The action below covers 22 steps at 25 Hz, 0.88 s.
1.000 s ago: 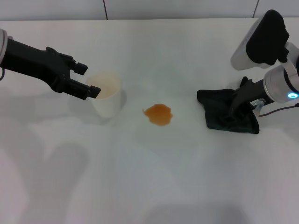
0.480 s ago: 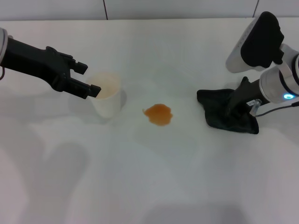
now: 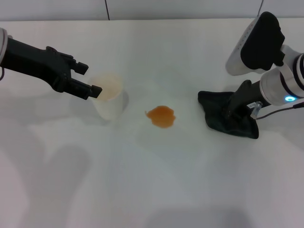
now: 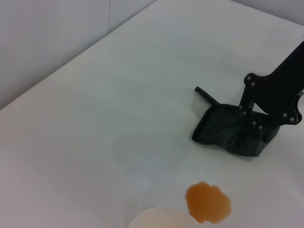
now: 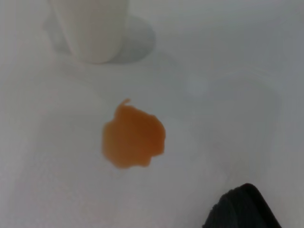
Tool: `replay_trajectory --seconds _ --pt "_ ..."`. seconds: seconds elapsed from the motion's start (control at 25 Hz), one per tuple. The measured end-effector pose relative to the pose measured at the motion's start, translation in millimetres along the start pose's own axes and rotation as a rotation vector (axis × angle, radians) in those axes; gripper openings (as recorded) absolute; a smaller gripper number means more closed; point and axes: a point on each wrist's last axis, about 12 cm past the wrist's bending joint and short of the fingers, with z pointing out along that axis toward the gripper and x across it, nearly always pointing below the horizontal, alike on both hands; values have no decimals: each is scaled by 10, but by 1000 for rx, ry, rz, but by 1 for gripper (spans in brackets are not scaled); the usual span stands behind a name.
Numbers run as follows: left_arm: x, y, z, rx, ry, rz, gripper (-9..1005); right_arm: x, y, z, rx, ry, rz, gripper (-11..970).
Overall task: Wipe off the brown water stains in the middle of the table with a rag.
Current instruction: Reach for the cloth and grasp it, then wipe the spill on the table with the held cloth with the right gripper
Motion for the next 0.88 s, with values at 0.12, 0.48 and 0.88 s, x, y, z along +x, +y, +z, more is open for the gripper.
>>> replay_trajectory --seconds 0.12,0.48,0.88 --pt "0 4 -1 -3 0 0 843 -25 9 -11 1 -7 -8 49" --pt "-1 17 -5 -14 2 1 842 -190 169 -16 -14 -26 -88 49" --pt "-21 24 -5 -18 -6 6 843 -403 461 69 -83 -31 -207 49"
